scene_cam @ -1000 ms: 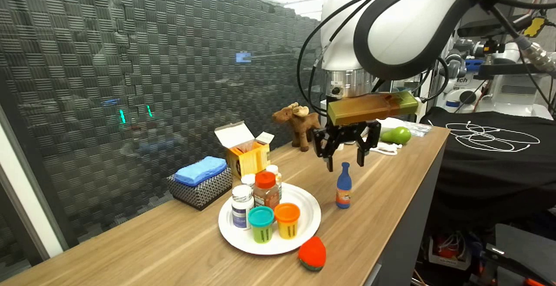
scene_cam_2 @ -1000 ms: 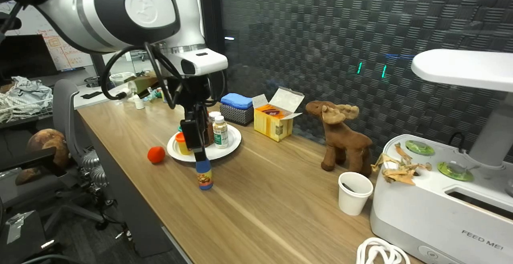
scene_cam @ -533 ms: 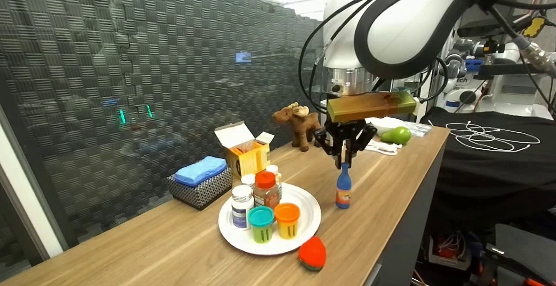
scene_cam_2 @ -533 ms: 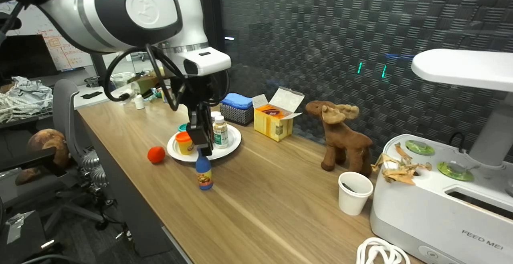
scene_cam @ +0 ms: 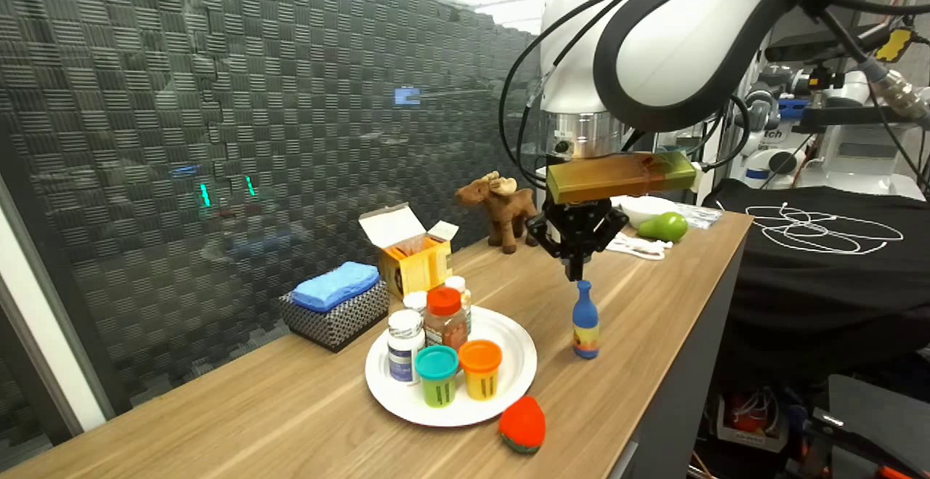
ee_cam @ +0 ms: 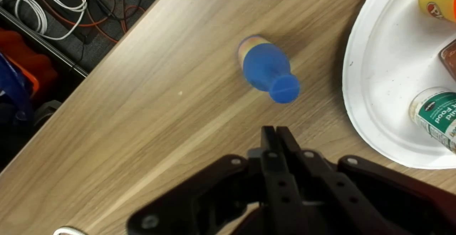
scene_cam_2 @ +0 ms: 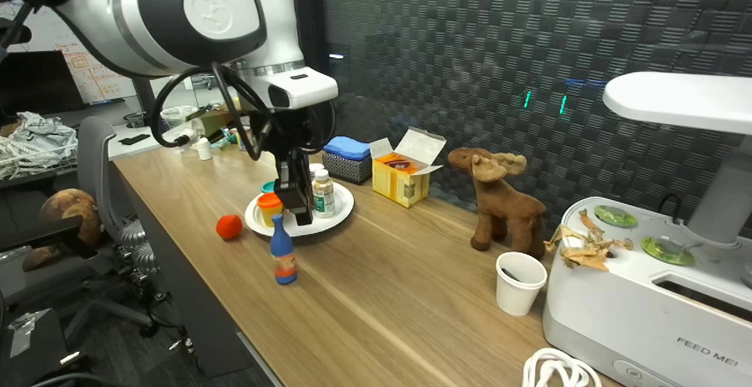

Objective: Put the bottles and the red object on the plate

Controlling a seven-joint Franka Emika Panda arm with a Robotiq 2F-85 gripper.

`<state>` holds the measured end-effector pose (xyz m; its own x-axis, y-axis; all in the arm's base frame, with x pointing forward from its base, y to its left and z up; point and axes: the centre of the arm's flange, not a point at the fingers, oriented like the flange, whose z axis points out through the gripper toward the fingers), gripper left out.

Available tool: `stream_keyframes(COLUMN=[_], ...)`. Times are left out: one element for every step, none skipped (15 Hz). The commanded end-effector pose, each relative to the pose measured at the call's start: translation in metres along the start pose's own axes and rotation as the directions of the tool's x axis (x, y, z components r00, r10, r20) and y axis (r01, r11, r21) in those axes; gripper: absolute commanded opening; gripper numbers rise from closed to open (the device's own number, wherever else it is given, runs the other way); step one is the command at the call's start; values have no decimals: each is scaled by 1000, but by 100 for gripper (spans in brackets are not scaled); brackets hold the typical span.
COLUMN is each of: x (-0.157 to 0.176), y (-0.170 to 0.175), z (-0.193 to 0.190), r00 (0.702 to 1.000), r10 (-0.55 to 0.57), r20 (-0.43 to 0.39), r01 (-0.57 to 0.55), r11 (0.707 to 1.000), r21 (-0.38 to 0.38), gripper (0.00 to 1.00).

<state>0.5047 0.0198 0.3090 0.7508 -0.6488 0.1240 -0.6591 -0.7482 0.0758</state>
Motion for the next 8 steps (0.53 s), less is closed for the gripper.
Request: stream_keyframes(x=[-4,-4,-4,-4,-4,-4,-5,-5], y=[3,3,4,4,4,5,6,6], z=[-9,-9,-9,-8,-8,-8,-7,-6], r00=[999,998,998,997,997,997,997,997], r10=[12,15,17,18,18,19,20,20], r20=[-52,-56,-64,-70,-71,-75,-75,-75], r01=[-12,-15,-17,-19,-19,-20,-22,-23], r11=[1000,1000,1000,1000,1000,1000,999,999], r21=[4,0,-5,-9,-13,-18,-26,-32], gripper=[32,33,38,47,54,61,69,76])
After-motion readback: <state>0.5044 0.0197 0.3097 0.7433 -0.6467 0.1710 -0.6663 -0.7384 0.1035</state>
